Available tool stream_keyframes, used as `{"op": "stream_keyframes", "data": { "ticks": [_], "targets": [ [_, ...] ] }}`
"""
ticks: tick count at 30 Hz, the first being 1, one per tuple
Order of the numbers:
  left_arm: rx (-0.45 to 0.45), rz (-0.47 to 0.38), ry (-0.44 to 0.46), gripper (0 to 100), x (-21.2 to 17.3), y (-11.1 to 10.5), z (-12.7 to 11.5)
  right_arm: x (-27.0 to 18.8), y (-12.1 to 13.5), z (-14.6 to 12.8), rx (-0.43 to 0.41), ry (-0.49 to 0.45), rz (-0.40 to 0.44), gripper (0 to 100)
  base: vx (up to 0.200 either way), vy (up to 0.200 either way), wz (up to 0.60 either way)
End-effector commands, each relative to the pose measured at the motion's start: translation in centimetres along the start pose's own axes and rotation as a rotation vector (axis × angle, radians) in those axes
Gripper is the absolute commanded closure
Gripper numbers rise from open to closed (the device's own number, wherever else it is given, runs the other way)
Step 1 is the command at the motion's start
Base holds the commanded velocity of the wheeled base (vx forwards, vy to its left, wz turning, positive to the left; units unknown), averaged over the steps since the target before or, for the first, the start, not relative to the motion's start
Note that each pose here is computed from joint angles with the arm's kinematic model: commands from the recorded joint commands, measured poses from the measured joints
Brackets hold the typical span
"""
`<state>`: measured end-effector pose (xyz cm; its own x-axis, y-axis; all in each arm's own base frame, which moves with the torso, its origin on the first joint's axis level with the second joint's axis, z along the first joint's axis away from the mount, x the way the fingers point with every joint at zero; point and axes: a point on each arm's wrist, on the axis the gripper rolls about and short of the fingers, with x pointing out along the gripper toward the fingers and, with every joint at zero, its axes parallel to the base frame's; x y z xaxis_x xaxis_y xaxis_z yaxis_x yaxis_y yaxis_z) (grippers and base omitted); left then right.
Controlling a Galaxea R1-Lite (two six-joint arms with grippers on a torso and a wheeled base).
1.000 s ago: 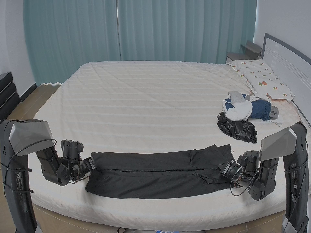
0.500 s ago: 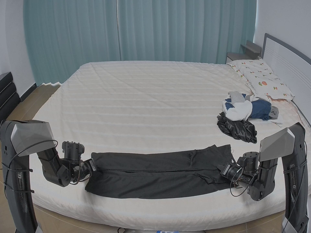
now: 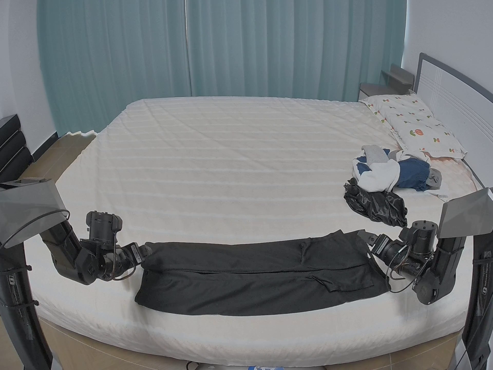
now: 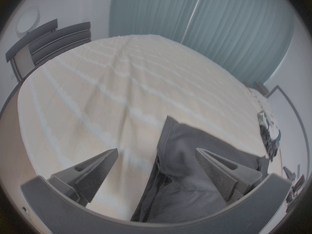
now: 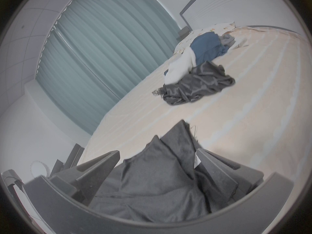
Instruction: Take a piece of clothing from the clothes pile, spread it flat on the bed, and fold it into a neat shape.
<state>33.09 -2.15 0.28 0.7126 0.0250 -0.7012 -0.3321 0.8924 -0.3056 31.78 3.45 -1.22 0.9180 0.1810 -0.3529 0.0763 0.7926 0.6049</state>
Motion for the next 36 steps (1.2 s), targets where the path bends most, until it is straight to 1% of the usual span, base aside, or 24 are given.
{"op": "stream_keyframes", "data": {
  "ticks": [1,2,3,4,5,6,8,12,13,14,15,16,19,20,28,32,34,36],
  "targets": [
    [-0.111,-0.05,-0.066,0,0.2,-0.8,2.3,0.1,-0.3,1.9,0.018,-0.054,0.021,0,0.0,0.0,0.0],
    [-0.128,-0.057,-0.06,0,0.6,-0.9,2.3,0.3,-0.4,1.8,0.025,-0.05,0.018,0,0.0,0.0,0.0],
    [-0.158,-0.085,-0.039,0,1.5,-1.2,2.2,0.7,-0.7,1.6,0.033,-0.043,0.017,0,0.0,0.0,0.0],
    [-0.158,-0.085,-0.039,0,1.5,-1.2,2.2,0.7,-0.7,1.6,0.033,-0.043,0.017,0,0.0,0.0,0.0],
    [-0.176,-0.111,-0.004,0,3.0,-1.4,1.9,1.3,-1.1,1.5,0.036,-0.038,0.019,0,0.0,0.0,0.0],
    [-0.176,-0.111,-0.004,0,3.0,-1.4,1.9,1.3,-1.1,1.5,0.036,-0.038,0.019,0,0.0,0.0,0.0],
    [-0.179,-0.114,-0.004,0,4.7,-1.6,2.0,2.4,-1.8,1.3,0.042,-0.029,0.022,0,0.0,0.0,0.0],
    [-0.18,-0.115,0.006,0,5.4,-1.6,1.7,3.4,-2.4,1.6,0.052,-0.041,0.031,0,0.0,0.0,0.0],
    [-0.178,-0.109,0.004,0,6.2,-1.5,1.6,3.9,-2.5,1.9,0.085,-0.035,0.061,0,0.0,0.0,0.0],
    [-0.178,-0.109,0.004,0,6.4,-1.5,1.6,4.0,-2.4,2.0,0.096,-0.025,0.084,0,0.0,0.0,0.0],
    [-0.178,-0.109,0.004,0,6.4,-1.5,1.6,4.0,-2.4,2.0,0.096,-0.025,0.084,0,0.0,0.0,0.0],
    [-0.178,-0.111,0.001,0,6.7,-1.6,1.6,4.1,-2.5,2.1,0.11,-0.006,0.109,0,0.0,0.0,0.0],
    [-0.176,-0.111,0.001,0,7.0,-1.6,1.6,4.2,-2.7,2.1,0.114,0.015,0.116,0,0.0,0.0,0.0],
    [-0.176,-0.111,0.001,100,7.0,-1.6,1.6,4.2,-2.7,2.1,0.114,0.015,0.116,0,0.0,0.0,0.0],
    [-0.178,-0.107,-0.028,100,7.5,-1.5,1.5,6.3,-3.9,0.9,0.119,0.041,0.097,0,0.0,0.0,0.0],
    [-0.186,-0.092,-0.052,100,7.7,-1.4,1.5,7.1,-4.0,1.4,0.12,0.03,0.096,0,0.0,0.0,0.0],
    [-0.199,-0.086,-0.058,100,7.6,-1.4,1.5,7.2,-4.1,1.4,0.123,0.038,0.089,0,0.0,0.0,0.0],
    [-0.238,-0.079,-0.066,100,7.5,-1.3,1.6,7.8,-4.3,1.4,0.125,0.035,0.084,0,0.0,0.0,0.0]
  ]
}}
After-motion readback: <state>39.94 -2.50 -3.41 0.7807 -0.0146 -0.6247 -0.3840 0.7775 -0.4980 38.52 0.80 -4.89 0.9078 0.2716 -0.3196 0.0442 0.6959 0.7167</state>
